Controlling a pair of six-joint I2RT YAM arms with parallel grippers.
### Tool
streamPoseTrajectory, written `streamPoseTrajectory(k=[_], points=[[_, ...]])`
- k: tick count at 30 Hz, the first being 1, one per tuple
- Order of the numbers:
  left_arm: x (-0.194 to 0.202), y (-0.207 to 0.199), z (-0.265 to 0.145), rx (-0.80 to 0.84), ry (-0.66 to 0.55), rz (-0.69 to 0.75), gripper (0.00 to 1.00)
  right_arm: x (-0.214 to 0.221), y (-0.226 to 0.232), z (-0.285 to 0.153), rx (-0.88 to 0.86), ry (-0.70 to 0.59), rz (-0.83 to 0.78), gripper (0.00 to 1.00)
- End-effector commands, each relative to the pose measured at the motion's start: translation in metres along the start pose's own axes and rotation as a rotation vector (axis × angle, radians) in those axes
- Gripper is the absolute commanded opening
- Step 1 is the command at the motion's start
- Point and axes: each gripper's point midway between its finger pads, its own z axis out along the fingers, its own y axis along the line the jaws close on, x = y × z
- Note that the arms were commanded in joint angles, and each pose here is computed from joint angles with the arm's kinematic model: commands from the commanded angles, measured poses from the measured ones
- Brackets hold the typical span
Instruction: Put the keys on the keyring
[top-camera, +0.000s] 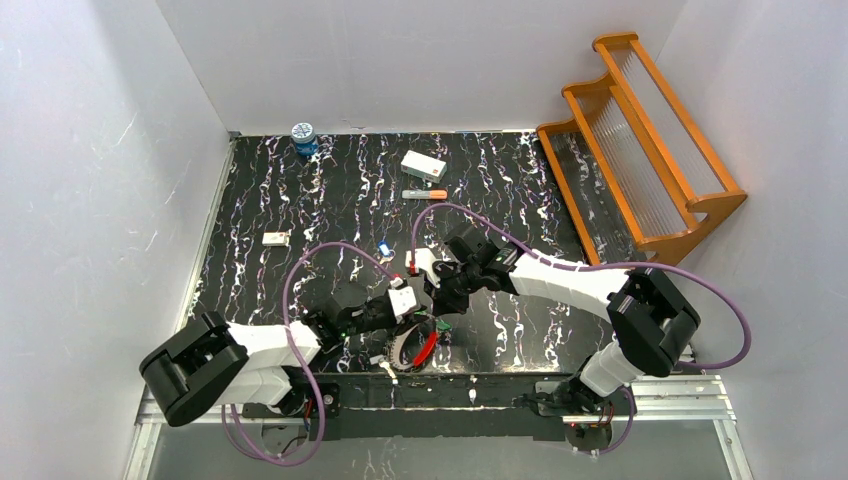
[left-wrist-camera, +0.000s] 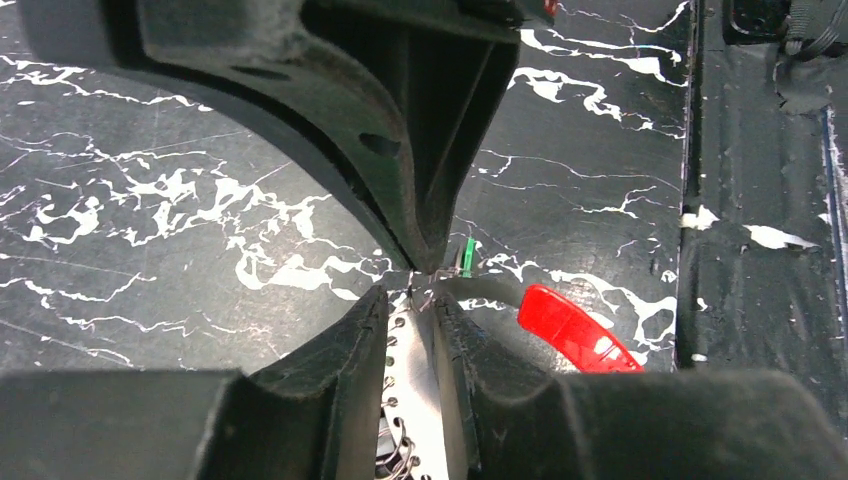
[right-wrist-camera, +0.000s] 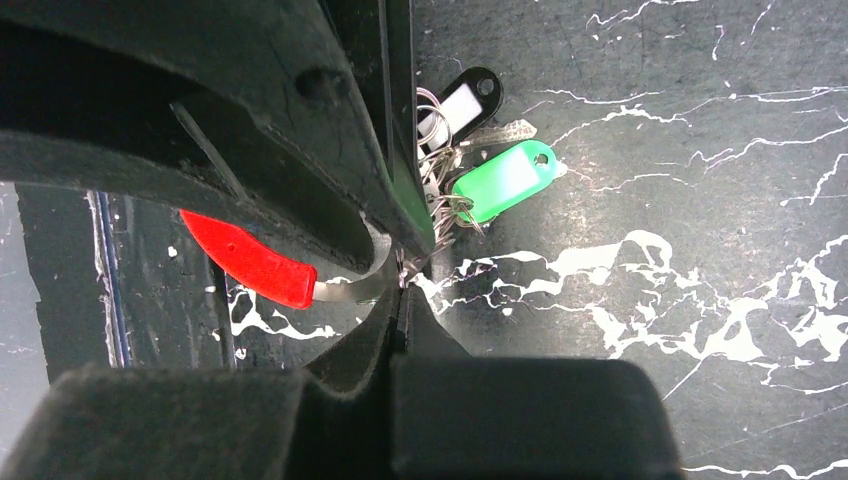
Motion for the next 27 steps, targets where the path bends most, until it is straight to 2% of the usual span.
streamPoseTrajectory(k=[1, 5, 9, 21, 24, 27], points=[[-0.015, -0.006, 0.009, 0.064, -0.03, 0.017, 0.21, -0.035, 0.001, -0.009, -0.001, -0.102, -0.051, 0.01], [-0.012, -0.008, 0.012, 0.082, -0.021, 0.01, 0.15, -0.035, 0.002, -0.009, -0.004, -0.104, -0.052, 0.01], [-0.012, -0.011, 0.014, 0.102, -0.018, 0.008, 0.0, -0.034, 0.002, -0.009, -0.003, -0.104, -0.052, 0.01], [-0.005, -0.012, 0.009, 0.094, -0.007, 0.005, 0.0, -0.044, 0.003, -0.016, 0.012, -0.159, -0.099, 0.01], [-0.004, -0.009, 0.009, 0.076, -0.001, 0.0, 0.11, -0.046, 0.005, -0.016, 0.004, -0.167, -0.105, 0.01], [-0.003, -0.007, 0.01, 0.062, 0.004, -0.01, 0.15, -0.045, 0.006, -0.016, -0.003, -0.166, -0.103, 0.01]])
